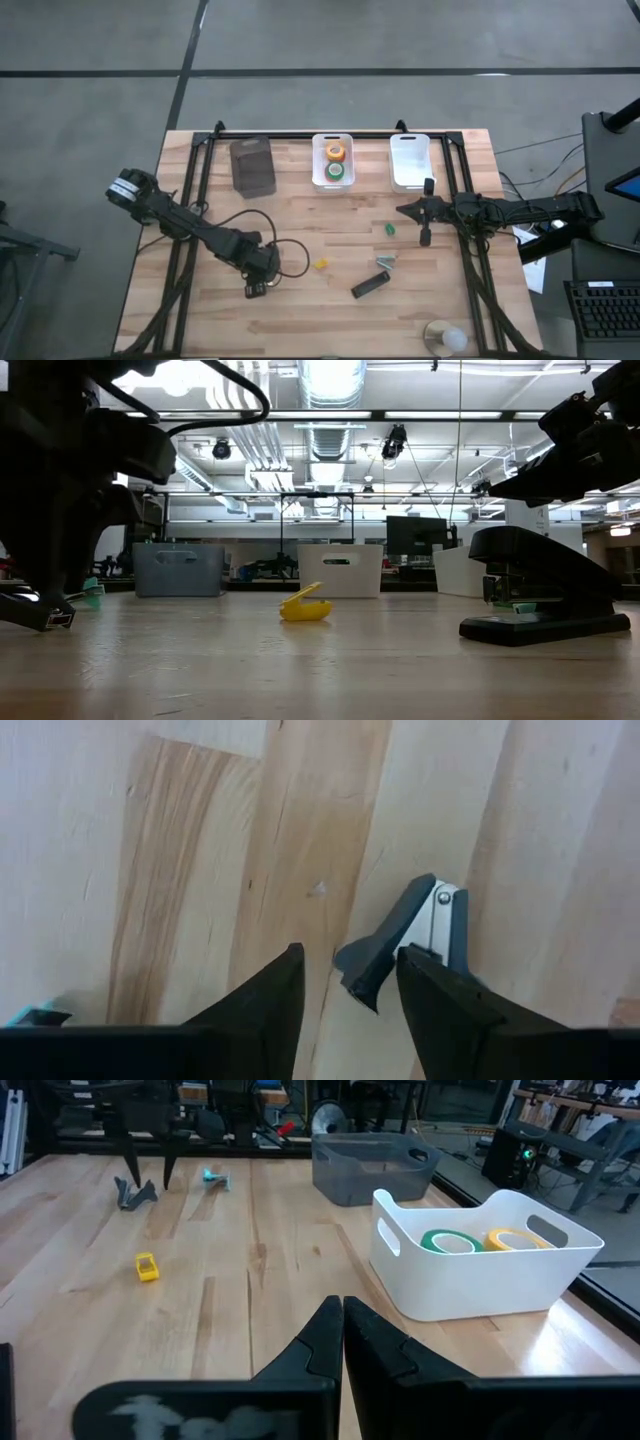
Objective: Pick and place Stapler, Stapler remover, tape
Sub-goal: Put the gray staple remover into the black bin
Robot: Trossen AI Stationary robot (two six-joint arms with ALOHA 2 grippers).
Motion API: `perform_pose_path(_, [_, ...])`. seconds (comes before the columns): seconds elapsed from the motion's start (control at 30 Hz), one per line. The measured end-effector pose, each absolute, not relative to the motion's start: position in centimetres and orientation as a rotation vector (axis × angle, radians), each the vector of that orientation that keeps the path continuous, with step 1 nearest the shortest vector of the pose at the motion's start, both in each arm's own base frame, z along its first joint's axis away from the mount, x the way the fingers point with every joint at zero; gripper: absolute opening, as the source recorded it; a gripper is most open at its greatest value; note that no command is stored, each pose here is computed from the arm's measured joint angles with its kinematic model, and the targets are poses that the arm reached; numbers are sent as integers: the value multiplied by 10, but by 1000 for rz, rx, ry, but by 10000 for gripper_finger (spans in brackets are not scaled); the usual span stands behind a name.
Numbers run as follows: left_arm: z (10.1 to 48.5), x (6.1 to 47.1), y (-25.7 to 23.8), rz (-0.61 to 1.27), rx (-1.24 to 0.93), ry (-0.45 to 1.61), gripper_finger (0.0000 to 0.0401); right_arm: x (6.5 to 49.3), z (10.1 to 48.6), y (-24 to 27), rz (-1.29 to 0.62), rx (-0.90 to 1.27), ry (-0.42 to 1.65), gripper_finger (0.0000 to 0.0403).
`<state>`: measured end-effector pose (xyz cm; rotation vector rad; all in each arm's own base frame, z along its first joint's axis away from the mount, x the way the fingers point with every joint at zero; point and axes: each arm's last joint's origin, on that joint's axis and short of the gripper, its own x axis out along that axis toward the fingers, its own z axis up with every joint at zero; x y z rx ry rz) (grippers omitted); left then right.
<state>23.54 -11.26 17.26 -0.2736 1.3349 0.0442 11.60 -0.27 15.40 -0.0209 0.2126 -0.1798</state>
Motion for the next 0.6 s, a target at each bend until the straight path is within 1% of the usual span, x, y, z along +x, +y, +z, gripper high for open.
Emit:
perform_pose_path(0.17, [172, 236, -113, 34, -281, 1322, 113, 116, 154, -3, -179, -32, 214, 8])
perform_pose_path(0.4, [171, 235, -113, 15, -292, 1335, 21, 116, 154, -3, -179, -32, 214, 8])
perform_pose_path(0.43, [172, 235, -113, 8, -294, 1332, 13, 116, 154, -3, -179, -32, 213, 8])
perform_pose_path(0.6, [173, 238, -110, 6, -287, 1309, 15, 116, 154, -3, -180, -24, 213, 8])
